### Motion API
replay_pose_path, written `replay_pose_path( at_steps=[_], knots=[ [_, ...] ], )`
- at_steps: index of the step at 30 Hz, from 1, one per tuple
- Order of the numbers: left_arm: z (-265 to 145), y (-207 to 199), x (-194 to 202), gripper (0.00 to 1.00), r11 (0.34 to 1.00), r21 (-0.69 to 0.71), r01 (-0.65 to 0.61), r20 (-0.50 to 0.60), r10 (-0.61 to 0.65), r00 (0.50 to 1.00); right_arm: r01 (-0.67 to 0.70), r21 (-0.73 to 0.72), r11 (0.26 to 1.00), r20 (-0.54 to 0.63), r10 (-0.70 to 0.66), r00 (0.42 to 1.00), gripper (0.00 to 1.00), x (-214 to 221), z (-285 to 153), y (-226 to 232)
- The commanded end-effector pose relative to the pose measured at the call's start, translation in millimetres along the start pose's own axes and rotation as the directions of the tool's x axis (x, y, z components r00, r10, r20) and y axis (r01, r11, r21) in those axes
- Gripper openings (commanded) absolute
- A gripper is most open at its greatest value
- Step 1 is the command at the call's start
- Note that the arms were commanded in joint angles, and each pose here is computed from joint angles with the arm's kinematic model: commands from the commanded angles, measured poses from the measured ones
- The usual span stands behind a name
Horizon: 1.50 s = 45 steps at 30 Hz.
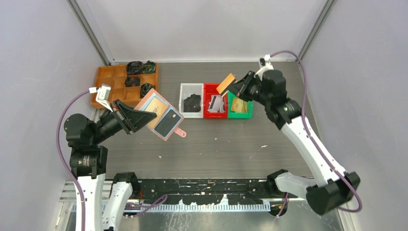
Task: Take the credit cards out of the card holder
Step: Place the credit card in the storage box.
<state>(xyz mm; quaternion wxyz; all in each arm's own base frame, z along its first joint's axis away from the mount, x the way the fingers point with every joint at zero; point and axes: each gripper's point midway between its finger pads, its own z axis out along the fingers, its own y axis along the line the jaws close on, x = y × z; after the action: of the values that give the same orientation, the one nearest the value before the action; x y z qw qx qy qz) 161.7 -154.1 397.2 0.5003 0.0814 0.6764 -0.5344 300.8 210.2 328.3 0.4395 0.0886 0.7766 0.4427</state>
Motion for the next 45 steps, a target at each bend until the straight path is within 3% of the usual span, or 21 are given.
replay_pose_path(
  at_steps=[1,7,12,22,29,33,36,41,43,45],
  knots=[
    [-5,-20,-10,0.06,0.991,0.034,-0.127,0.028,0.126,0.992,0.278,0.513,0.812,-0.216,-0.192,0.957,0.01,2,-8,-117],
    [-5,-21,-7,0.06,0.992,0.043,-0.117,0.02,0.116,0.993,0.417,0.674,0.61,-0.306,-0.283,0.909,0.01,-28,13,-175],
    [-6,-23,-6,0.06,0.991,0.052,-0.12,0.015,0.119,0.993,0.486,0.673,0.557,-0.419,-0.254,0.872,0.01,-22,44,-205],
    [-5,-22,-7,0.05,0.992,0.057,-0.114,0.013,0.114,0.993,0.487,0.547,0.681,-0.54,-0.158,0.827,0.01,9,92,-223],
    [-5,-26,-6,0.05,0.992,0.071,-0.104,0.005,0.104,0.995,0.31,0.466,0.828,-0.535,-0.015,0.845,0.01,21,99,-223],
    [-6,-24,-2,0.06,0.992,0.074,-0.1,0.0,0.1,0.995,0.26,0.486,0.834,-0.506,0.027,0.862,0.15,16,100,-230],
    [-5,-22,-1,0.05,0.993,0.074,-0.094,-0.005,0.095,0.995,0.3,0.554,0.777,-0.502,0.024,0.865,0.33,5,94,-239],
    [-3,-17,-2,0.06,0.994,0.073,-0.086,-0.014,0.087,0.996,0.389,0.648,0.654,-0.444,-0.09,0.891,0.54,-31,71,-232],
    [-2,-15,-1,0.06,0.993,0.075,-0.086,-0.021,0.088,0.996,0.393,0.645,0.655,-0.41,-0.137,0.902,0.62,-43,65,-214],
    [-1,-14,0,0.07,0.993,0.081,-0.089,-0.03,0.091,0.995,0.394,0.588,0.707,-0.377,-0.191,0.906,0.72,-49,64,-182]
  ],
)
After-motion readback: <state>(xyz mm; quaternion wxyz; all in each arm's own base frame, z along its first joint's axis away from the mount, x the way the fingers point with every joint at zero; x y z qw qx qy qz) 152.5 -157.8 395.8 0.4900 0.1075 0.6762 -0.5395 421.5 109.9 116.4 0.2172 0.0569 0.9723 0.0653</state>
